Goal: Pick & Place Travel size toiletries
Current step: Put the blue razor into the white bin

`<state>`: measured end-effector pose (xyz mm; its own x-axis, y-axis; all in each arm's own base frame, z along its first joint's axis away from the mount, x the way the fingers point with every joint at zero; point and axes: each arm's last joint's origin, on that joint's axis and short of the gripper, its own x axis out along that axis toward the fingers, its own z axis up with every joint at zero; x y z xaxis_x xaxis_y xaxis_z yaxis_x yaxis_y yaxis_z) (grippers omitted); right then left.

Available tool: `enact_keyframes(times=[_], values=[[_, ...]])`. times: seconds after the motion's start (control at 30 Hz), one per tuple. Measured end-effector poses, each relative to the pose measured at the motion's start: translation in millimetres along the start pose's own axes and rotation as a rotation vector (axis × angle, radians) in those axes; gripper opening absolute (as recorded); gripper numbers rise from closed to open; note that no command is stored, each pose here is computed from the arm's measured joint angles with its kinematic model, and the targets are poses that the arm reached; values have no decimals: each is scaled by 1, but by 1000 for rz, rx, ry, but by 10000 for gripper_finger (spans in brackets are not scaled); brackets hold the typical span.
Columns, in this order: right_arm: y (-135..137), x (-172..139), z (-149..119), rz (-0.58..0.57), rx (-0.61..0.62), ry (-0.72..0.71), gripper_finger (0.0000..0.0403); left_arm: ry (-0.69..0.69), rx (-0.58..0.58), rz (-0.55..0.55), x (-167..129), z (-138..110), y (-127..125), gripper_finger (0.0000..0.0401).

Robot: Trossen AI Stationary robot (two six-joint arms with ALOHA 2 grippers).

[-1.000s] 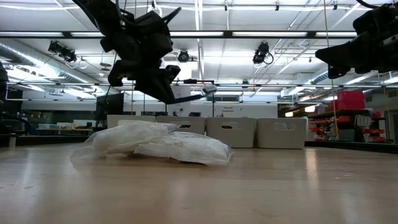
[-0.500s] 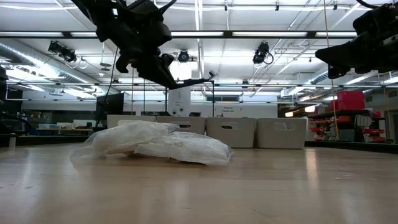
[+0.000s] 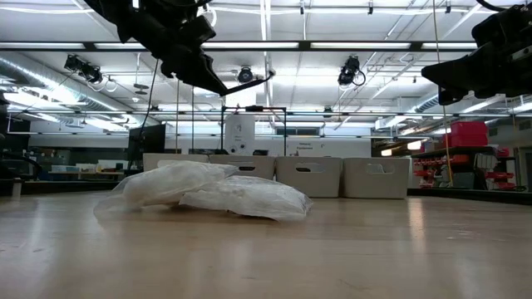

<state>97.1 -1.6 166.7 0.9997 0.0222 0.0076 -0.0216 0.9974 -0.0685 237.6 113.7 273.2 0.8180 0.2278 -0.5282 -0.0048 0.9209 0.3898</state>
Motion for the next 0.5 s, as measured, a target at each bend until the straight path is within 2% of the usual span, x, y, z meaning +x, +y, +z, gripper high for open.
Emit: enact_keyframes(times=[0.33,0.5], values=[[0,0,0,0,0,0,14,91,-277,111,-5,-16,17,44],[0,0,0,0,0,0,14,112,-330,133,-6,-21,22,45]])
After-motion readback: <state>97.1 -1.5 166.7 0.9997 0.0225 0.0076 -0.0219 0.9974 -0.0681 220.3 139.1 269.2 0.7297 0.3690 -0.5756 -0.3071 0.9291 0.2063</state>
